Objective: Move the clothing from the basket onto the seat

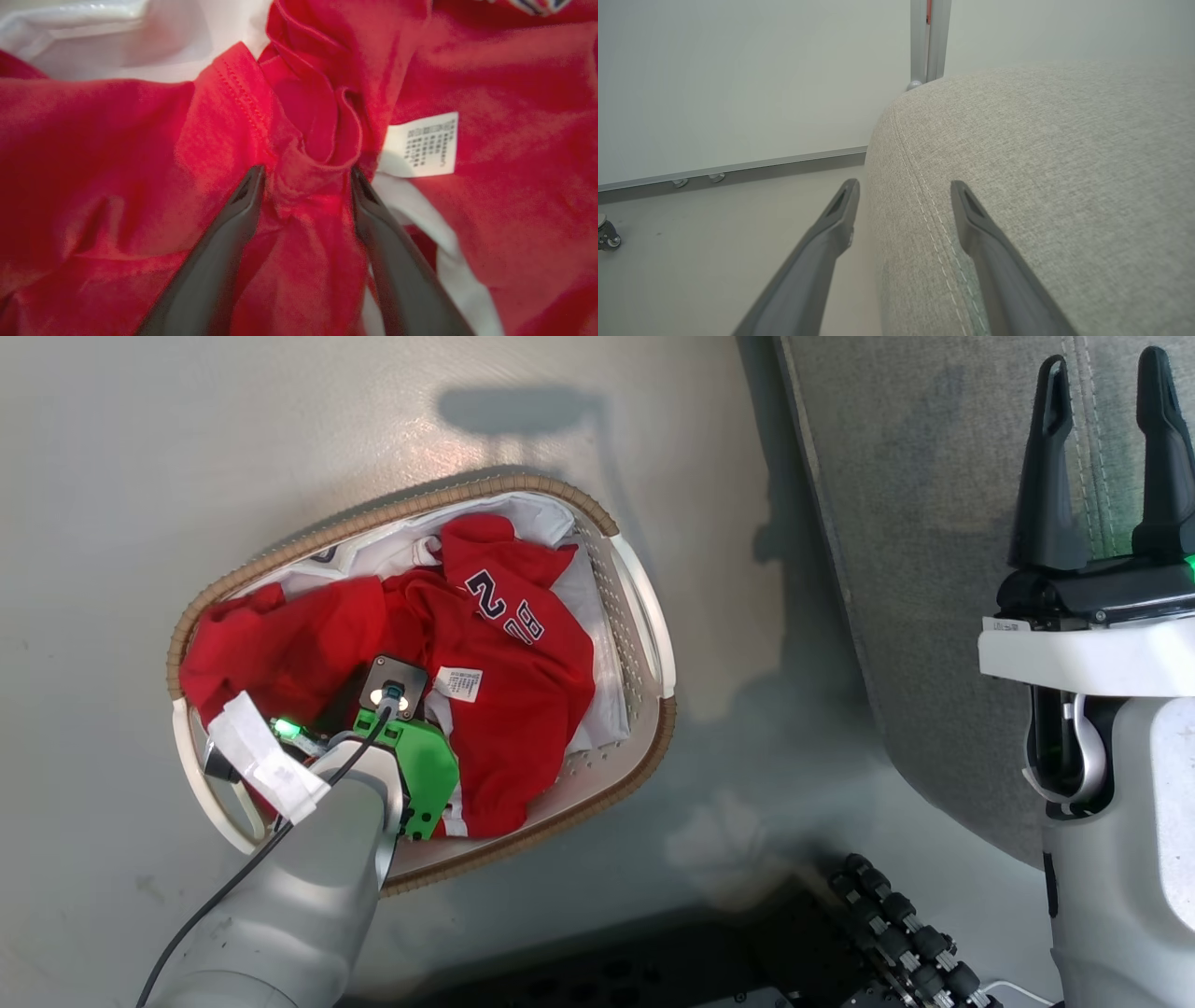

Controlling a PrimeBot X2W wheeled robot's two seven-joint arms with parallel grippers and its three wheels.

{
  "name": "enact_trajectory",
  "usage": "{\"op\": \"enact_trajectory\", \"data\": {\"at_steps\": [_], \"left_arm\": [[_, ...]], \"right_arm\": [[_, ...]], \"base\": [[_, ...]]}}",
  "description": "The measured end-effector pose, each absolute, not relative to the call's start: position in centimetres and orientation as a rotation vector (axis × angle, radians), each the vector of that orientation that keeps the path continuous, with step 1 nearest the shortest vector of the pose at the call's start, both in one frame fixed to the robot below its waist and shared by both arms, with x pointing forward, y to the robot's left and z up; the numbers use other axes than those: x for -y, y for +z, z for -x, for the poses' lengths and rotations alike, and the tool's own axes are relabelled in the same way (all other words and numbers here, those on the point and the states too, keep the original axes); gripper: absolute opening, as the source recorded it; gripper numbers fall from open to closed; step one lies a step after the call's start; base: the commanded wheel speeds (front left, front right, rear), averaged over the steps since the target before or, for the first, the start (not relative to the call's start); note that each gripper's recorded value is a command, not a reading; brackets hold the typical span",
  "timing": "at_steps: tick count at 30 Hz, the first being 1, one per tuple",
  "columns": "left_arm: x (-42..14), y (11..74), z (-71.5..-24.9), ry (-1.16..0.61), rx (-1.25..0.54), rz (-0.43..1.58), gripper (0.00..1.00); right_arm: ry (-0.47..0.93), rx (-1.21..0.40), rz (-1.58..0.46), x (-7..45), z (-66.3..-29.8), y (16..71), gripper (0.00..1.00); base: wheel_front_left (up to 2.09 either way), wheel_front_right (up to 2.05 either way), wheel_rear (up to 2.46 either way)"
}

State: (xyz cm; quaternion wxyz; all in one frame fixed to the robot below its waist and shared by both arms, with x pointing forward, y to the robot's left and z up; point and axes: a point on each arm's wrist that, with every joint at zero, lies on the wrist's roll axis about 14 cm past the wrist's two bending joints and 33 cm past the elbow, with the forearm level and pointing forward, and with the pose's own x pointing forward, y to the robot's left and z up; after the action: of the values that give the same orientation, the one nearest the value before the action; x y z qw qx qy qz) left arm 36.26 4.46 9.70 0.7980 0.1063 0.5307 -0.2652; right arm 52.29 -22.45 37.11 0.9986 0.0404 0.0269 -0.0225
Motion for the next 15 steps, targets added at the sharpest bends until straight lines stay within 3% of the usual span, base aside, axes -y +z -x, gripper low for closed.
{"op": "enact_trajectory", "data": {"at_steps": [3,15], "left_arm": [[-4.4,10.3,-36.7,-0.554,-1.115,-0.205,0.02],[-4.1,13.7,-38.0,-0.509,-1.011,-0.124,0.0]], "right_arm": [[-0.041,-0.05,-0.086,22.3,-52.2,37.5,1.0],[-0.027,-0.018,-0.102,21.6,-51.5,40.0,1.0]], "base": [[0.0,0.0,0.0],[0.0,0.0,0.0]]}}
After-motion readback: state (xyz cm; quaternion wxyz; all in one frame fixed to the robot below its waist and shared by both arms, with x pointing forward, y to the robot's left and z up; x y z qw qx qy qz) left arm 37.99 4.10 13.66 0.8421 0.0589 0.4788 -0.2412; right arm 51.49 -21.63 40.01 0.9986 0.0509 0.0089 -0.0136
